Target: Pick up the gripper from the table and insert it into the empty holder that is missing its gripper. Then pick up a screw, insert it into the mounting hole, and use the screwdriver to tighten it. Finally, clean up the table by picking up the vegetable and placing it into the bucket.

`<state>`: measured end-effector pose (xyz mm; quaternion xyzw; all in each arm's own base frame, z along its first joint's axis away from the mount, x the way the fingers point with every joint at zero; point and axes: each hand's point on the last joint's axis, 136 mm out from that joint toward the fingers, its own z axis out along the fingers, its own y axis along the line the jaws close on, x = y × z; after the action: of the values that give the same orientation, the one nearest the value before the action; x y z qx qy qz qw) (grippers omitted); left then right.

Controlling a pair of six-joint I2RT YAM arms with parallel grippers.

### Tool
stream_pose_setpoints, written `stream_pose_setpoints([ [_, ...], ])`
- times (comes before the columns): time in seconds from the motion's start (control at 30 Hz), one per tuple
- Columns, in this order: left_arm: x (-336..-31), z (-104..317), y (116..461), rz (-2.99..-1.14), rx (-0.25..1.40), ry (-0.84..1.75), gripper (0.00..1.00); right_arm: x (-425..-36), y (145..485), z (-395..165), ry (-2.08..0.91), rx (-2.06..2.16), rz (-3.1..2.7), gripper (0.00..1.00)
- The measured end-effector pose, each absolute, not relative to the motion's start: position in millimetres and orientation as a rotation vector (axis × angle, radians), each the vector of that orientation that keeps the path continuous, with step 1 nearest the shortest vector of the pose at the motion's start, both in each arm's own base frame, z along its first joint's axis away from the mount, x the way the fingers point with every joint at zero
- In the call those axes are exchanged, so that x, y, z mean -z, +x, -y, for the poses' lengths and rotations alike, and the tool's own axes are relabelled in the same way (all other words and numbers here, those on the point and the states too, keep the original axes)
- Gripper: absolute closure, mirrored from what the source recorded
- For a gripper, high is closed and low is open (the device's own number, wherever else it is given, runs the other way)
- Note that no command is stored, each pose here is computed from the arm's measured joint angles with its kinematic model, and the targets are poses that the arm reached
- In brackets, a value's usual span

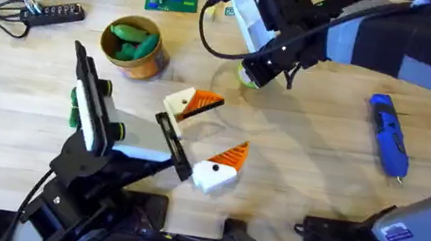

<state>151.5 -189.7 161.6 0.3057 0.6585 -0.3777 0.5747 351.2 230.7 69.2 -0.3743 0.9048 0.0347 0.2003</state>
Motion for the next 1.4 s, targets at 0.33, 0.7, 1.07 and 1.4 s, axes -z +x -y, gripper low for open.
stream_pose_setpoints([
  [0.33, -162, 190, 152, -1.543, 0.885, 0.716, 0.026, -119, 344, -224, -1.019, -0.103, -2.468, 0.994],
  [0.7, -162, 190, 151, -1.541, 0.887, 0.718, 0.026, -198, 317, -222, -1.063, -0.111, -2.461, 0.994],
  [1.07, -162, 190, 151, -1.542, 0.887, 0.719, 0.026, -246, 262, -263, -1.267, -0.172, -2.413, 0.994],
  [1.4, -162, 190, 151, -1.542, 0.887, 0.719, 0.025, -260, 222, -303, -1.352, -0.372, -2.385, 0.994],
])
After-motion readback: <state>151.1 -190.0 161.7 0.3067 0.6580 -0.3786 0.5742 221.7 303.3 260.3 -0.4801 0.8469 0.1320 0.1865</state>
